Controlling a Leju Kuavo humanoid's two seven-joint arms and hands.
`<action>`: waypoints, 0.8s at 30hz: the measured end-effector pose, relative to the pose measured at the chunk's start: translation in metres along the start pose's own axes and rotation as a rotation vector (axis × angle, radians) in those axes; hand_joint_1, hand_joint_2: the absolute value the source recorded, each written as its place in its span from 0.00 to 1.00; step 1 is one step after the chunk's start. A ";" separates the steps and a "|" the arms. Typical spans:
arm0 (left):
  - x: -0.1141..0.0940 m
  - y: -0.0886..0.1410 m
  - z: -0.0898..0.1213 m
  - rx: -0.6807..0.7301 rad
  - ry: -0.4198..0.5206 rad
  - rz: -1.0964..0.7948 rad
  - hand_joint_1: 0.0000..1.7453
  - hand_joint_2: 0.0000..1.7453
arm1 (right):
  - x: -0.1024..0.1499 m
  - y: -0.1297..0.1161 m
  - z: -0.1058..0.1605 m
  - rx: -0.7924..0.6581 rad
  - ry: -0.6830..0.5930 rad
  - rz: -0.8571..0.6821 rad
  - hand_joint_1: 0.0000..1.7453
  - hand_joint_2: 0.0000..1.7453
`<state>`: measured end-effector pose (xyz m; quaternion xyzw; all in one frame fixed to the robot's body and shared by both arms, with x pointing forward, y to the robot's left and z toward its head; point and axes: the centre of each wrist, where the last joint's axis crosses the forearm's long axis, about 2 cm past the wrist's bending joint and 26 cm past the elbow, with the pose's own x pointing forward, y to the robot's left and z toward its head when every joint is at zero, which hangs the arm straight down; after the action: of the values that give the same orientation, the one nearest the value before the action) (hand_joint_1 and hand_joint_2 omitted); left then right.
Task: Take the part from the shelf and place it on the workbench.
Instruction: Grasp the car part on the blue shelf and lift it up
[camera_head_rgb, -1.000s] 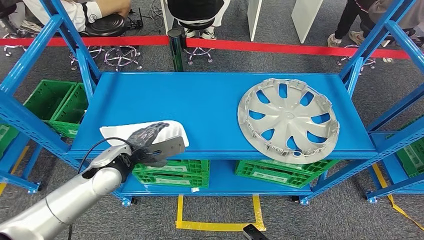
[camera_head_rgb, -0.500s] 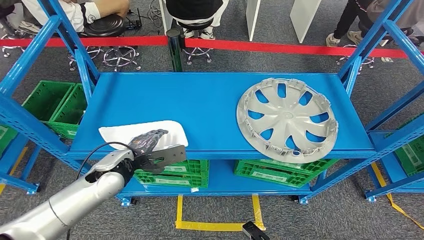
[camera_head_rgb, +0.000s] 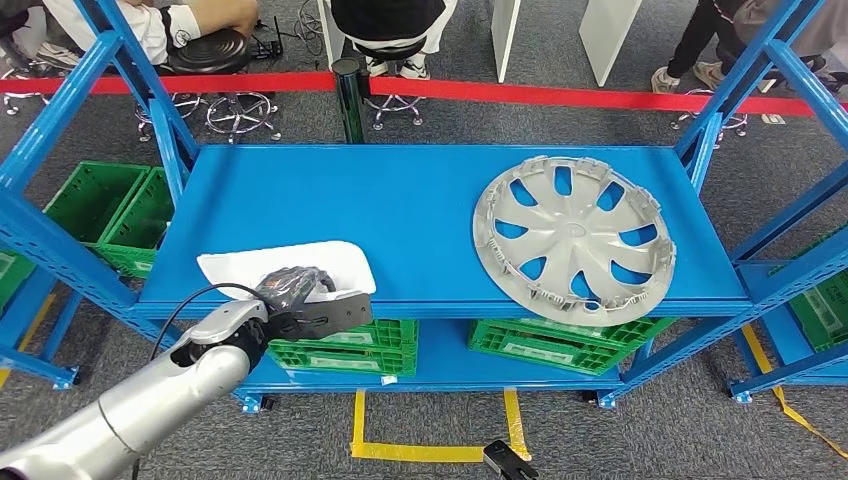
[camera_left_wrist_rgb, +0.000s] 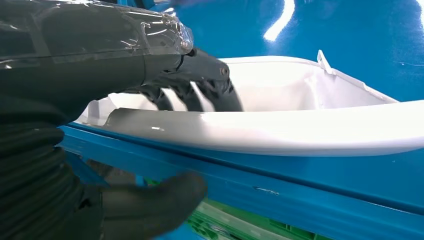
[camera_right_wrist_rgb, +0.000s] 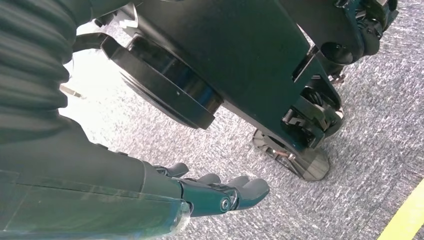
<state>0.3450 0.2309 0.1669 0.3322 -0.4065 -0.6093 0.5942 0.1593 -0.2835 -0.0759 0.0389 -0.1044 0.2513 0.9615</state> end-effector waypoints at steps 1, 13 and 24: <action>0.000 0.000 0.000 0.000 0.000 0.000 1.00 1.00 | 0.000 0.000 0.000 0.000 0.000 -0.001 0.00 1.00; 0.002 0.005 -0.001 0.029 -0.022 -0.020 1.00 0.25 | 0.001 0.000 0.000 -0.005 -0.002 0.001 0.00 1.00; 0.002 0.005 -0.001 0.006 -0.047 -0.043 1.00 1.00 | 0.000 0.002 -0.001 -0.012 -0.001 0.007 0.00 1.00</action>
<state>0.3476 0.2293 0.1708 0.3281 -0.4150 -0.6285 0.5702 0.1582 -0.2816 -0.0767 0.0327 -0.1066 0.2539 0.9608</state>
